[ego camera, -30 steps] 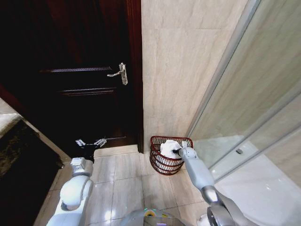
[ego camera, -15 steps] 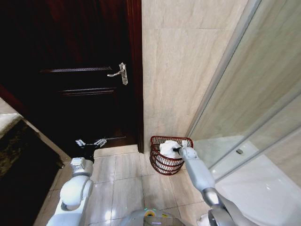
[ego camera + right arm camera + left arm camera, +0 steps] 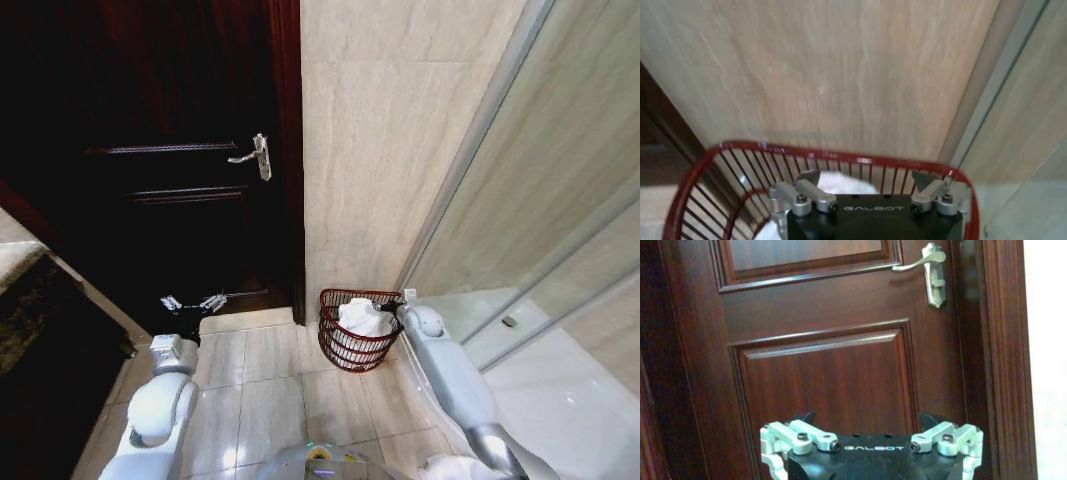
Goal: Discard the used towel into the hamper.
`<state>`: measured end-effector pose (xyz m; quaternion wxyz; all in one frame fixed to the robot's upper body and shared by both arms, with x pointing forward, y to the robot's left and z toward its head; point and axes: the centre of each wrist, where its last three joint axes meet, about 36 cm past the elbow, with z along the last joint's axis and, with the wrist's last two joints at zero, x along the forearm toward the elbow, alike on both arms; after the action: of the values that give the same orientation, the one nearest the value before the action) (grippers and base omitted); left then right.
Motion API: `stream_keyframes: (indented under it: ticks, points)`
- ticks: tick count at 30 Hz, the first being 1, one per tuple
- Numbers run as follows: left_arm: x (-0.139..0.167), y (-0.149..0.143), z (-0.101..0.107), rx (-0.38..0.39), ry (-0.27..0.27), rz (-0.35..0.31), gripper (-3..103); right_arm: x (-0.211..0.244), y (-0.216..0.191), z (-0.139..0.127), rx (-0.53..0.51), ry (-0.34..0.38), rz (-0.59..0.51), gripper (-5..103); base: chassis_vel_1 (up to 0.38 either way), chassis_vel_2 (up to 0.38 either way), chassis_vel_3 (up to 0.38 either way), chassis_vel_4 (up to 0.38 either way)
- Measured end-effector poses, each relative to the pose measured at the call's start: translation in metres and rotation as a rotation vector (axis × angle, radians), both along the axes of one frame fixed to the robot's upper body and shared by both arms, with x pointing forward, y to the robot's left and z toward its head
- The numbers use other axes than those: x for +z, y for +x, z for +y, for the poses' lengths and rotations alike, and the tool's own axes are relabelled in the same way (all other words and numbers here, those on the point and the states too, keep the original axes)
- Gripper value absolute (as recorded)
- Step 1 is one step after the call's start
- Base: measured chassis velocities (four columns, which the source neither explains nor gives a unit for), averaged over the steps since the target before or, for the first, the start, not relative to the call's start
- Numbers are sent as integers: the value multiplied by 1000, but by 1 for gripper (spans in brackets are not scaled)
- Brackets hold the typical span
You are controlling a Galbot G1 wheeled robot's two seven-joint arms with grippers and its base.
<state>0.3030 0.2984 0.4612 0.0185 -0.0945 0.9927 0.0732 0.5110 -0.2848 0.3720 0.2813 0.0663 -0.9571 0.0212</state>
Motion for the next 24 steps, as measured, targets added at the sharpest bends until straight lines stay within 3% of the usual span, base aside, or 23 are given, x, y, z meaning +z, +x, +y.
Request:
stream_keyframes:
  ticks: [3, 4, 7, 18, 23, 24]
  points:
    - [0, 0, 0, 0, 0, 0, 100, 4, -25, 0, -1, 13, -164, 100, 0, 0, 0, 0]
    - [0, 0, 0, 0, 0, 0, 100, 4, -25, 0, -1, 13, -164, 100, 0, 0, 0, 0]
    - [0, 0, 0, 0, 0, 0, 100, 2, -64, 1, -8, 14, -419, 100, 0, 0, 0, 0]
    - [0, 0, 0, 0, 0, 0, 100, 20, -166, 20, -12, -31, -644, 100, 0, 0, 0, 0]
    - [0, 0, 0, 0, 0, 0, 100, 36, -189, 10, -31, -62, -690, 100, 0, 0, 0, 0]
    - [0, 0, 0, 0, 0, 0, 100, 44, -197, -4, -60, -57, -704, 100, 0, 0, 0, 0]
